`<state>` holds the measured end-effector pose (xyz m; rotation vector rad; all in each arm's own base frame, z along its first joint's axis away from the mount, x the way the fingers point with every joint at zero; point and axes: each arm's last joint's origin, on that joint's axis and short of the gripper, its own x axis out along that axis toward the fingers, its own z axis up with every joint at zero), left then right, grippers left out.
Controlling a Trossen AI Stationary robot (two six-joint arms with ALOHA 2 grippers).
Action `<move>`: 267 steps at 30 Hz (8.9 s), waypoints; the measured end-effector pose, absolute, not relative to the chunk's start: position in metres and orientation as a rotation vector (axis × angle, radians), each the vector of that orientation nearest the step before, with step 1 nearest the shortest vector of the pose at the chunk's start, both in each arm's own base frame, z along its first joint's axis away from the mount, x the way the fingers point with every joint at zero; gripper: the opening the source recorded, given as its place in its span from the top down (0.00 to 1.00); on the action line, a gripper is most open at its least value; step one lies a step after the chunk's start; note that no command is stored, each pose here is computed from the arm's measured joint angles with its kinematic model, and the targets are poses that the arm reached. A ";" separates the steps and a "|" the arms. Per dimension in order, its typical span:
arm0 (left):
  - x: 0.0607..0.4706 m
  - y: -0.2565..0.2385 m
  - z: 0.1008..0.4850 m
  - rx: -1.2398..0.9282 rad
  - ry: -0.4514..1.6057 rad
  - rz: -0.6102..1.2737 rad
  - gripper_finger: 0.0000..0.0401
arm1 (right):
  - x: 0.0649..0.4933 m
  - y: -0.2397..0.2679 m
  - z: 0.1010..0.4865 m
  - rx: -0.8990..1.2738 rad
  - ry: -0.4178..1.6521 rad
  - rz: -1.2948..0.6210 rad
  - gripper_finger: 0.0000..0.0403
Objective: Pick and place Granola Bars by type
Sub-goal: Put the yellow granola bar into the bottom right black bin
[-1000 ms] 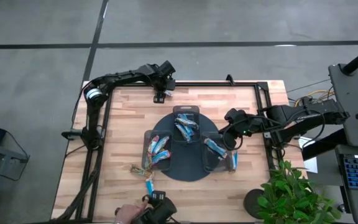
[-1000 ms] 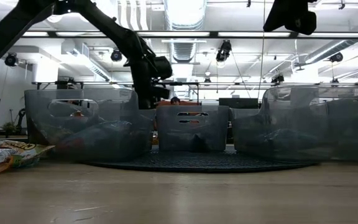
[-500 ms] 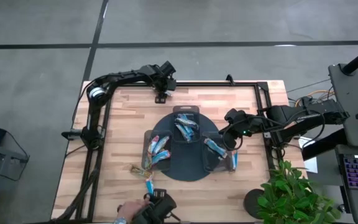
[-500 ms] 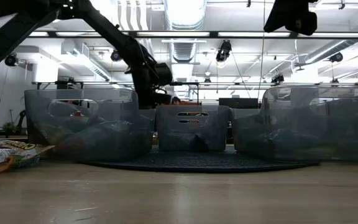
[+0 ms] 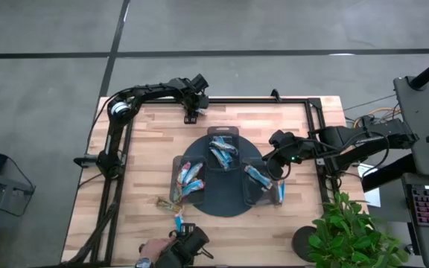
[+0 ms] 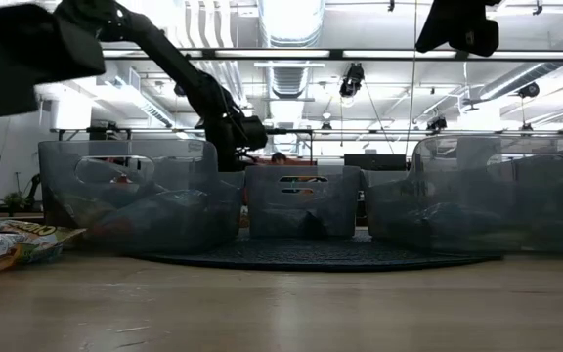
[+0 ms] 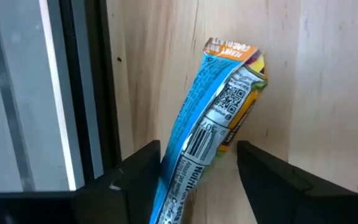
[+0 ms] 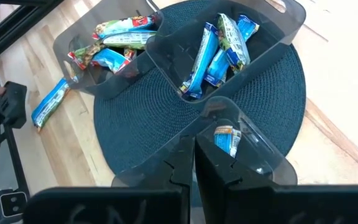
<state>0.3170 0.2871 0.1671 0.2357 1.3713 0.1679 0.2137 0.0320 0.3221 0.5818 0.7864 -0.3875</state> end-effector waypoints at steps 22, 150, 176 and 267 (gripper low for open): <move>0.316 0.280 0.238 0.133 1.297 0.275 0.92 | 0.214 0.032 0.322 0.572 0.786 -0.384 0.98; 0.499 -0.009 0.264 -0.218 0.606 -0.277 0.78 | 0.119 0.010 0.385 0.414 0.433 -0.359 0.98; 0.495 -0.008 0.261 -0.215 0.668 -0.262 0.62 | 0.119 0.010 0.385 0.415 0.432 -0.359 0.98; 0.179 -0.038 0.331 -0.278 0.777 -0.175 1.00 | 0.132 0.013 0.378 0.402 0.491 -0.348 0.98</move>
